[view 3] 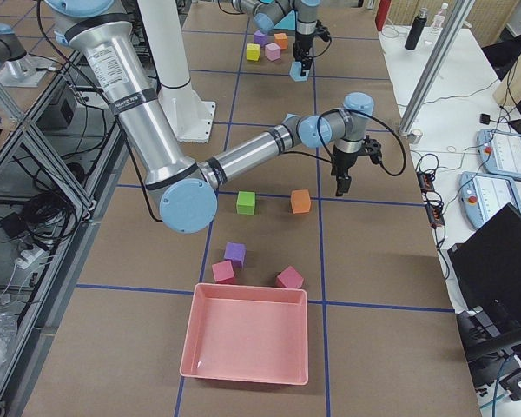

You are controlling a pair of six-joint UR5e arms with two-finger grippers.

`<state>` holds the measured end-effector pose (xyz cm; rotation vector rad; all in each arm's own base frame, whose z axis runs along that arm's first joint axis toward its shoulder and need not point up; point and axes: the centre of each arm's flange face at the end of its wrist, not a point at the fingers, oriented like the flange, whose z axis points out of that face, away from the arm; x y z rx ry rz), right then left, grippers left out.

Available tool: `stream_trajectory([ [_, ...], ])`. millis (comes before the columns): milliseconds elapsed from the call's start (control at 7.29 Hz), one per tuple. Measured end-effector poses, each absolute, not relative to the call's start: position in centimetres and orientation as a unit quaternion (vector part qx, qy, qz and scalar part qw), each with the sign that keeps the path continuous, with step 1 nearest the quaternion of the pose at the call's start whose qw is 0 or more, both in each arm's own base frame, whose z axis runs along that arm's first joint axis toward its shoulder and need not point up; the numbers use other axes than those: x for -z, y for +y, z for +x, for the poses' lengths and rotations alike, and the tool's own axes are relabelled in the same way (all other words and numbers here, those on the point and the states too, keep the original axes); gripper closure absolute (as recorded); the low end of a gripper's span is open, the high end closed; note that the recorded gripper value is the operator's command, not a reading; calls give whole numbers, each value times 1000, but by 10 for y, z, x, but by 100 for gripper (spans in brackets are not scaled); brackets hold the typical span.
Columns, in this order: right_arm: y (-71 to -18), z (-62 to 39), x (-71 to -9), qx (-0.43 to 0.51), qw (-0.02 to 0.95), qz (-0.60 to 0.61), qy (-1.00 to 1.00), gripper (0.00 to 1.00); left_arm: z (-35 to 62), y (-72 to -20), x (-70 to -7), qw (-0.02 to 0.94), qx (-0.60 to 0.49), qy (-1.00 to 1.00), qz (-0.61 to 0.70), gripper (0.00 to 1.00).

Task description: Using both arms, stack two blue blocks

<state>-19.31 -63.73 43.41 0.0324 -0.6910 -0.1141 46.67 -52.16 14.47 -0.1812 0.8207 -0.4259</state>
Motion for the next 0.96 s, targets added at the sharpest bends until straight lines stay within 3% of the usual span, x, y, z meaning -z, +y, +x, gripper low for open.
stream_trajectory([
  [411, -651, -163, -475, 75, 939, 5, -336, 0, 540, -507, -108, 893, 214, 388, -84, 61],
  [960, -648, -157, -500, 78, 936, 11, -344, 0, 597, -495, -119, 886, 227, 400, -56, 61],
])
